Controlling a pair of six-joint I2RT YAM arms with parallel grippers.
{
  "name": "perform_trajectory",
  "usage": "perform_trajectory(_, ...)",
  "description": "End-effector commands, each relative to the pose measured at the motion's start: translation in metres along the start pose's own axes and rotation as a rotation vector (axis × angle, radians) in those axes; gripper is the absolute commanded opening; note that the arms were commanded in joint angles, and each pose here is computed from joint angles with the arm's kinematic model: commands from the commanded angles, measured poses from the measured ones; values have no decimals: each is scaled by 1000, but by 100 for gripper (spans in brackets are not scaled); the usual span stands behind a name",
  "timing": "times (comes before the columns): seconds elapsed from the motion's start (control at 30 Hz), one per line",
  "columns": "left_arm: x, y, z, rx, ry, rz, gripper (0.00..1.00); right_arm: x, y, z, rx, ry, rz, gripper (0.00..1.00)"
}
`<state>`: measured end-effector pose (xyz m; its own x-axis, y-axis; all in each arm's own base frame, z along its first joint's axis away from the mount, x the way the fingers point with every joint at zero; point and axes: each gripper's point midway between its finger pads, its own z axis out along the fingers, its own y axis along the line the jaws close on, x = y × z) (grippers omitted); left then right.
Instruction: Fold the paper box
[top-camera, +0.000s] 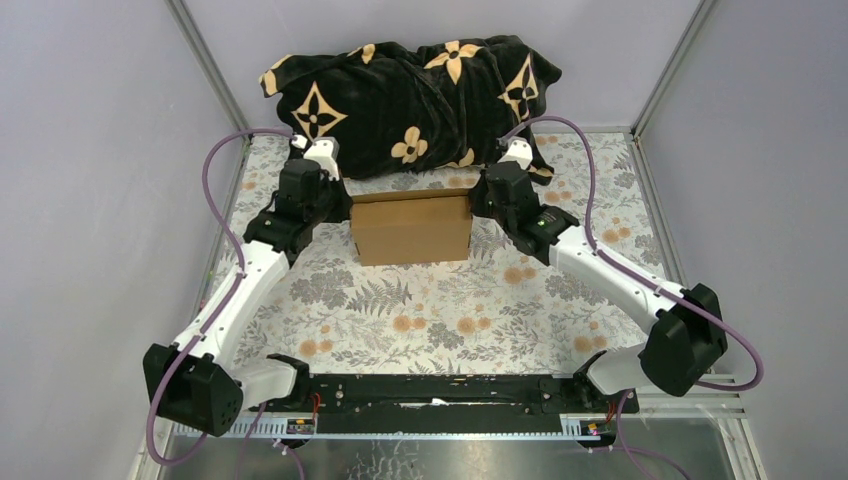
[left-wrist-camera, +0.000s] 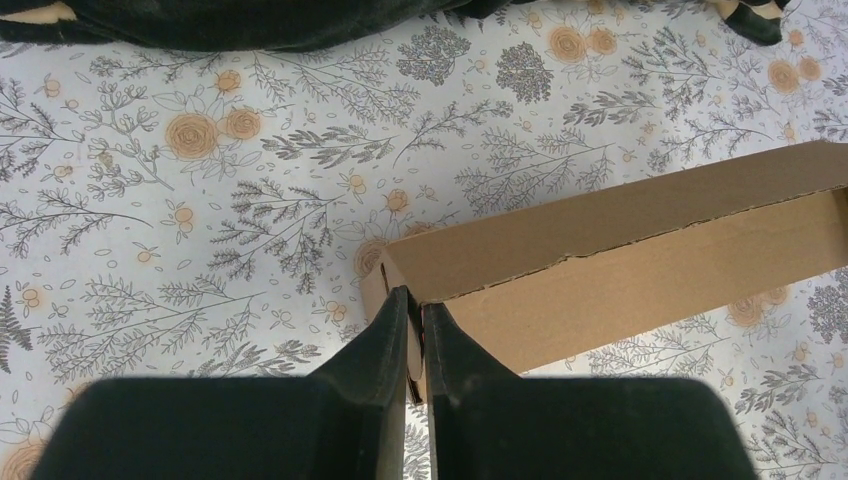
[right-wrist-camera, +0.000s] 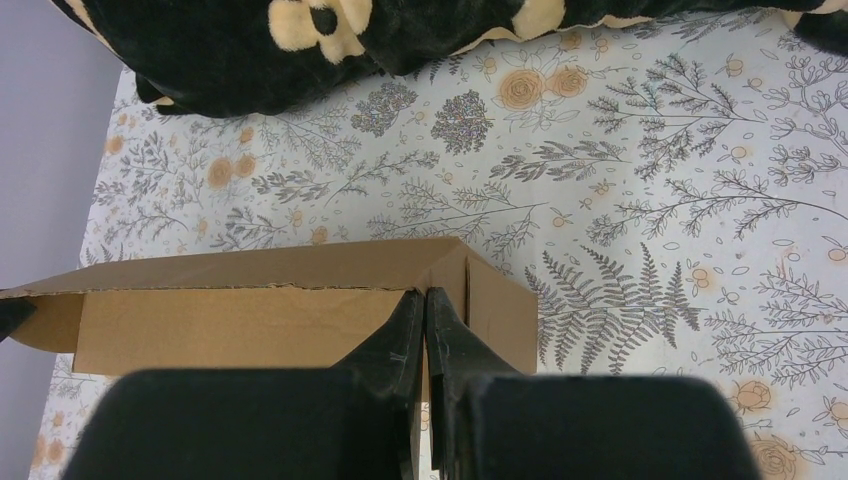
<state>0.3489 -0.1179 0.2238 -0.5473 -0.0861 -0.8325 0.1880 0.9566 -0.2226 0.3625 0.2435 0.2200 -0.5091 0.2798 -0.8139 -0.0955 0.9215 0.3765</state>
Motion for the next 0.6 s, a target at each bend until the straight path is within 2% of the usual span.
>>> perform_trajectory(0.0, 48, -38, 0, 157, 160, -37, 12, 97, -14, -10, 13, 314, -59, 0)
perform_trajectory(0.57, 65, -43, -1, 154, 195, -48, 12, 121, -35, -17, 60, 354, -79, 0)
